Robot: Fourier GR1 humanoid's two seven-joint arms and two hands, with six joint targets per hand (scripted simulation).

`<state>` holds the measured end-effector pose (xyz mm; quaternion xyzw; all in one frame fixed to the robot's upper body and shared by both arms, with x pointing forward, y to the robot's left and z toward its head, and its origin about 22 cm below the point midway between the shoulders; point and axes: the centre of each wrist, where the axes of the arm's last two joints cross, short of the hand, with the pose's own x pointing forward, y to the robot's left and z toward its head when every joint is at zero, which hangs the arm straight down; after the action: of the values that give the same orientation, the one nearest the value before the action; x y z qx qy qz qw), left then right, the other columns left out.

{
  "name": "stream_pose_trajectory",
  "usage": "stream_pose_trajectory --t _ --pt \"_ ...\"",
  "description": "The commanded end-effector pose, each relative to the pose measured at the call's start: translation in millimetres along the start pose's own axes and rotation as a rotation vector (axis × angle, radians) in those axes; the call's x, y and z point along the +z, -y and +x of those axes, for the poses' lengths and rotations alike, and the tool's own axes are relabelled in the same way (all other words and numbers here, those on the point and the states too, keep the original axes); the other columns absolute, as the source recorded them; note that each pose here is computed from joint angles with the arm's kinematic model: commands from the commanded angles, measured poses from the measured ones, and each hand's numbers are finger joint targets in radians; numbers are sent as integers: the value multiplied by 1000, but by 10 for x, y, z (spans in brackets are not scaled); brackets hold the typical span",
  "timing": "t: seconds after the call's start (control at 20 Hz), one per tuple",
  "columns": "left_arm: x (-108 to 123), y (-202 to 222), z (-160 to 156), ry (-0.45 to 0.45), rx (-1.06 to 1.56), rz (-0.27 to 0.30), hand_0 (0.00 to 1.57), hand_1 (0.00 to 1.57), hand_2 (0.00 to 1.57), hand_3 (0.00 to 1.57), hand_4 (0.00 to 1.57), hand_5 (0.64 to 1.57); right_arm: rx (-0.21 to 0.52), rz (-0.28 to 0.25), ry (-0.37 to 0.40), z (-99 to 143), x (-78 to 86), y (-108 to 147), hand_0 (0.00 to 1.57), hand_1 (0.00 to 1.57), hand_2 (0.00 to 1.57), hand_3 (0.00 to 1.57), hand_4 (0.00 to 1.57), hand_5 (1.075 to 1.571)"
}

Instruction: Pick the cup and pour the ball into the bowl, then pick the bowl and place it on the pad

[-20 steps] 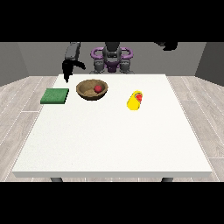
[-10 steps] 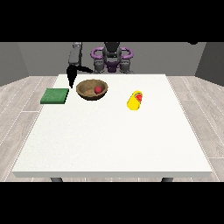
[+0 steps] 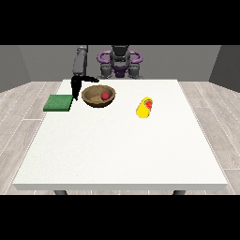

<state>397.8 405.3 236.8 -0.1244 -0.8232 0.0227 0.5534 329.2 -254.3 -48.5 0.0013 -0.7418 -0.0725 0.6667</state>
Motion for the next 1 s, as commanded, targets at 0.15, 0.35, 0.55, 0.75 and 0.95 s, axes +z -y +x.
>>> stream_pose_trajectory --t 0.15,0.35,0.55,0.75,0.95 --pt "-113 113 374 39 24 -41 0 0 0 0 112 1567 -48 -36 40 -68 -80 287 0 0 0 0 0 1570" --pt "25 -97 427 110 30 -38 0 0 0 0 94 1567 -71 -34 54 -124 -102 81 0 0 0 0 0 1569" --pt "23 -2 339 101 23 -68 0 0 0 0 0 1568 -63 -34 32 -46 -267 -33 0 0 0 0 0 1568" --pt "5 19 572 131 30 -92 0 0 0 0 0 1569 -148 -76 14 -320 -22 82 0 0 0 0 148 1571" --pt "-164 249 730 122 57 -117 0 0 0 0 0 1571 -81 -140 -189 -602 286 128 1571 1571 1571 809 949 1529"
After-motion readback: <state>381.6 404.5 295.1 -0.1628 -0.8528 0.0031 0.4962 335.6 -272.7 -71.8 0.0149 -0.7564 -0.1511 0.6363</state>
